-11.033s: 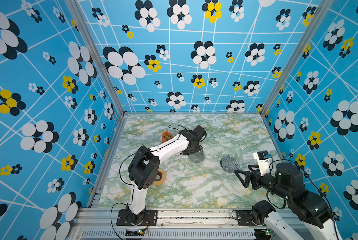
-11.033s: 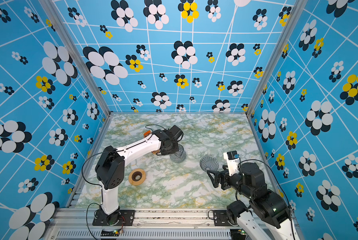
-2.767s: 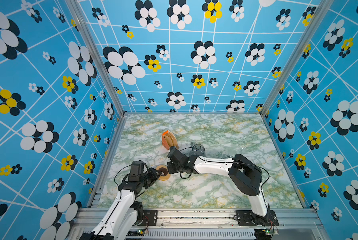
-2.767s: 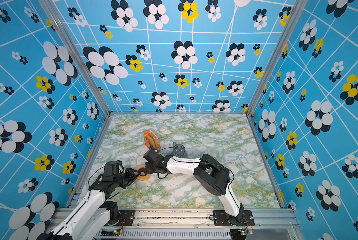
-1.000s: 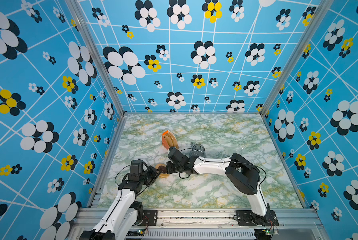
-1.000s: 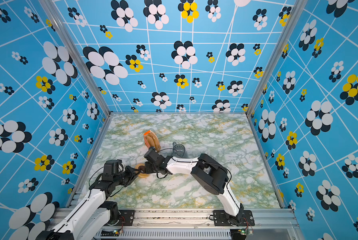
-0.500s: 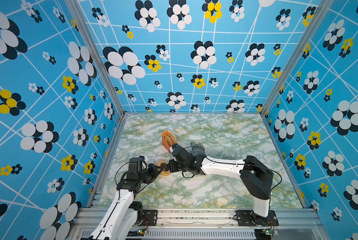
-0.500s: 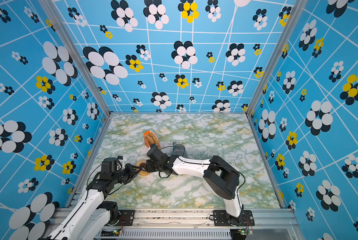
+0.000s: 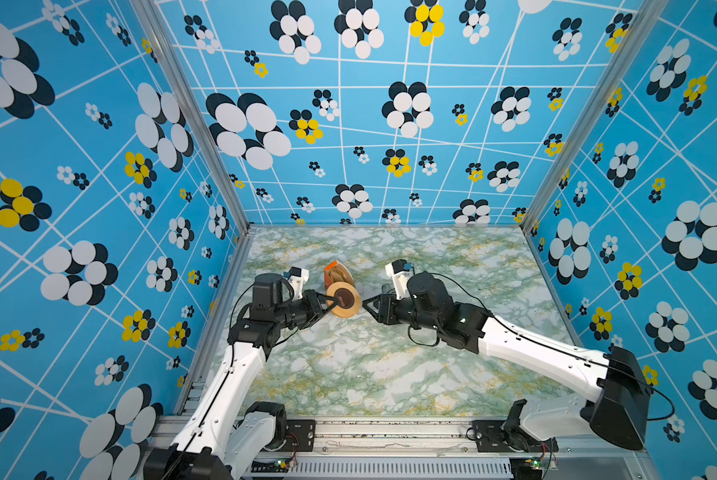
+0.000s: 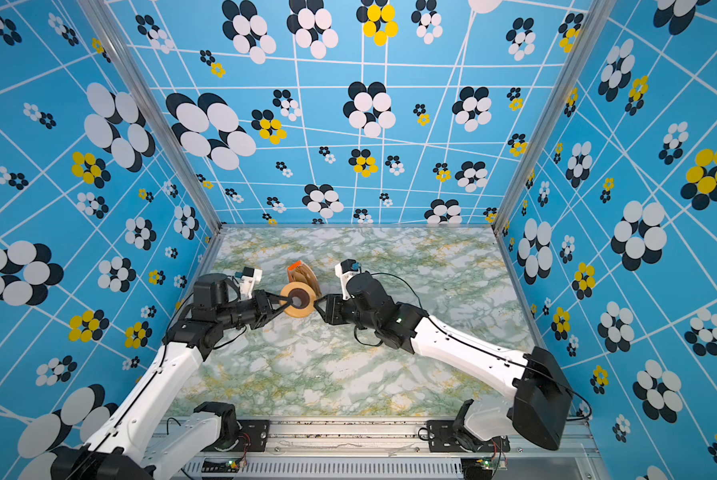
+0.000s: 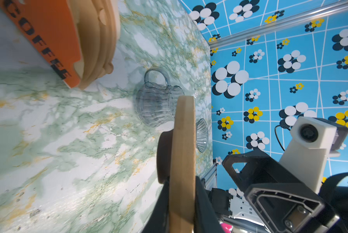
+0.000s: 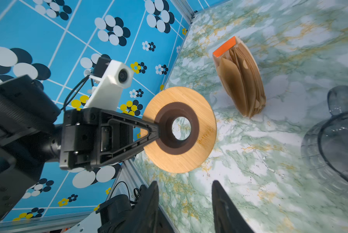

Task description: Place the coffee filter in the dripper

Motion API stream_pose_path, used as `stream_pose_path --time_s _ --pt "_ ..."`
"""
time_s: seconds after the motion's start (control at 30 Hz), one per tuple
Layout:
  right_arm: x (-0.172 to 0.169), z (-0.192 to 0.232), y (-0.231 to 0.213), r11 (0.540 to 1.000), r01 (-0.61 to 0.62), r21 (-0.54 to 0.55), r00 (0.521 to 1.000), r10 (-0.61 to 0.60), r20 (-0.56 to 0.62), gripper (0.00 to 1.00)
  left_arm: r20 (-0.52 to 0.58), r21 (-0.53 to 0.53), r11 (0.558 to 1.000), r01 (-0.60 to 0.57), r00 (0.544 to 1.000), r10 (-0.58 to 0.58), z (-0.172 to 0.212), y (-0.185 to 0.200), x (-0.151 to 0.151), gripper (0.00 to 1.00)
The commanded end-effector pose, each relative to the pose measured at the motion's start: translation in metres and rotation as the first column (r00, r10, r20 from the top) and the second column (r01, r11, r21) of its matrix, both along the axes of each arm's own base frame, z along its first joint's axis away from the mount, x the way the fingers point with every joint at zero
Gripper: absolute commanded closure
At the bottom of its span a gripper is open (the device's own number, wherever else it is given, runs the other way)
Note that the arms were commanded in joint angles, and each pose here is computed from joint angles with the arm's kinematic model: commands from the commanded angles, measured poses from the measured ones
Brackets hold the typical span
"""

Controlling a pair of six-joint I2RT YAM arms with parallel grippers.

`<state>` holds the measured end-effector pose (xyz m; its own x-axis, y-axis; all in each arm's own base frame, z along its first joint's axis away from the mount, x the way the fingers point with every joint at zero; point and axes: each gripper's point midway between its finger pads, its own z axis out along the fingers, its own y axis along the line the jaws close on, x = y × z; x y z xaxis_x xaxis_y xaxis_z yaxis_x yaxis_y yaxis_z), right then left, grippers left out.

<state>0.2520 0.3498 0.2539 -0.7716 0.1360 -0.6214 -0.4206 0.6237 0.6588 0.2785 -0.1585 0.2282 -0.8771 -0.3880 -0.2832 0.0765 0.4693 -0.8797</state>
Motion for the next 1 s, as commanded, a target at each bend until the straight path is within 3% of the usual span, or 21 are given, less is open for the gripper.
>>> stream_pose_path --time_s 0.0,0.1,0.2,0.37,0.57,0.77,0.97 --pt "-0.006 0.013 -0.024 0.998 0.006 0.067 1.0 -0.004 -0.029 0.5 0.127 -0.039 0.991 0.129 0.984 -0.124 0.035 -0.021 0.015 0.87" --pt "-0.01 0.024 -0.043 0.996 0.011 0.084 1.0 -0.009 -0.014 0.41 0.144 -0.027 0.985 0.169 0.976 -0.163 0.041 -0.036 0.028 0.88" --pt "-0.012 0.02 -0.059 0.998 0.032 0.056 0.999 -0.032 -0.006 0.38 0.176 -0.064 0.97 0.235 0.959 -0.22 0.046 -0.059 0.035 0.88" --pt "-0.006 0.026 -0.078 0.973 0.073 0.22 0.997 -0.064 -0.047 0.36 0.215 -0.102 0.937 0.335 0.927 -0.308 0.057 -0.086 0.044 0.88" --pt "-0.002 0.035 -0.103 0.941 0.09 0.326 0.995 -0.076 -0.057 0.3 0.269 -0.112 0.885 0.452 0.871 -0.41 0.077 -0.11 0.052 0.89" --pt "0.004 0.047 -0.126 0.89 0.11 0.441 0.994 -0.093 -0.06 0.3 0.31 -0.158 0.87 0.467 0.86 -0.406 0.084 -0.125 0.059 0.9" --pt "0.006 0.062 -0.132 0.859 0.065 0.507 0.998 -0.065 -0.018 0.29 0.302 -0.208 0.835 0.509 0.845 -0.44 0.086 -0.133 0.041 0.9"
